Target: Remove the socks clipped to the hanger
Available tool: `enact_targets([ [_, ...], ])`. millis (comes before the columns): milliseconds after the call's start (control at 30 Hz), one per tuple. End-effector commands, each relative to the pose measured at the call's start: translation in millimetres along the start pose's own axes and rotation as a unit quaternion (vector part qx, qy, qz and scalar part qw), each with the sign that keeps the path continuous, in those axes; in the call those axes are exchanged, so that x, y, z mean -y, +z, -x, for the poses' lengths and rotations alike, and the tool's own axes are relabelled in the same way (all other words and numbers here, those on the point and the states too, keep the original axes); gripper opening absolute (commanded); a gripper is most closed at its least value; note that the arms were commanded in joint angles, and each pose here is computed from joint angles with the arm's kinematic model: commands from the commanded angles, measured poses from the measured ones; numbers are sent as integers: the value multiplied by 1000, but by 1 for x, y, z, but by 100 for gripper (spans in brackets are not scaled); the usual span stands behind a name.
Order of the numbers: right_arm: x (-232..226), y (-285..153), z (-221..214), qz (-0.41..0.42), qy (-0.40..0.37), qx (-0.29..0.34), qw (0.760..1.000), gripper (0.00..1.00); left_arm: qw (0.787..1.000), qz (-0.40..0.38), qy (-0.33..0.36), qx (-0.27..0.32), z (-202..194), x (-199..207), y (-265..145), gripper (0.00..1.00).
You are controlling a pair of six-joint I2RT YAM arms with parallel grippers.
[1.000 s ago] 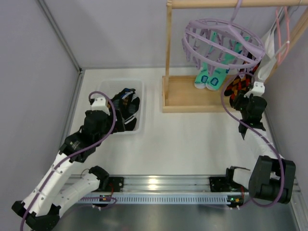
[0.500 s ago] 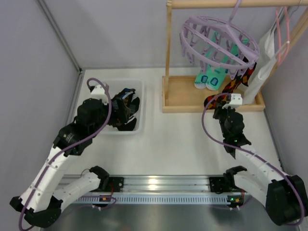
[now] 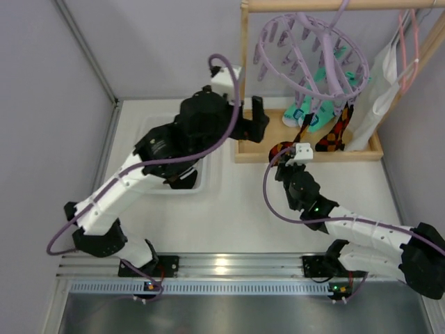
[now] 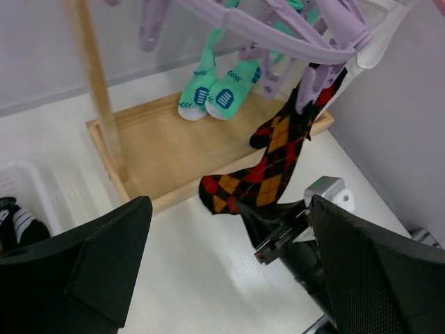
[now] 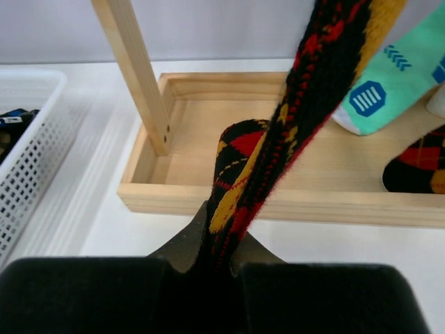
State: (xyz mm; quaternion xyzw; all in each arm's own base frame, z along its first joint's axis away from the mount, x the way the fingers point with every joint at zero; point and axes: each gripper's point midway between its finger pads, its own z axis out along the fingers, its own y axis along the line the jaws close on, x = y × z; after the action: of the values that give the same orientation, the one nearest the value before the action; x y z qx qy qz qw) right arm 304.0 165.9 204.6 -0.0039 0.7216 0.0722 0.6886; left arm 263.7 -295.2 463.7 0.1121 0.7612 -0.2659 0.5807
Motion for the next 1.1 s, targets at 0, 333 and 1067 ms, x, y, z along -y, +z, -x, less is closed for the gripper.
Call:
enact_targets([
  [0, -18, 4, 35, -6, 52, 39, 998, 0, 999, 7, 25, 35, 23, 26, 14, 99],
  [333, -55, 4, 33, -21, 50, 40, 998, 0, 994, 0, 88, 62, 25, 76, 100, 99],
  [1067, -79, -8, 28, 7, 41, 11, 999, 0, 990, 2, 129, 64, -19, 91, 163, 73],
])
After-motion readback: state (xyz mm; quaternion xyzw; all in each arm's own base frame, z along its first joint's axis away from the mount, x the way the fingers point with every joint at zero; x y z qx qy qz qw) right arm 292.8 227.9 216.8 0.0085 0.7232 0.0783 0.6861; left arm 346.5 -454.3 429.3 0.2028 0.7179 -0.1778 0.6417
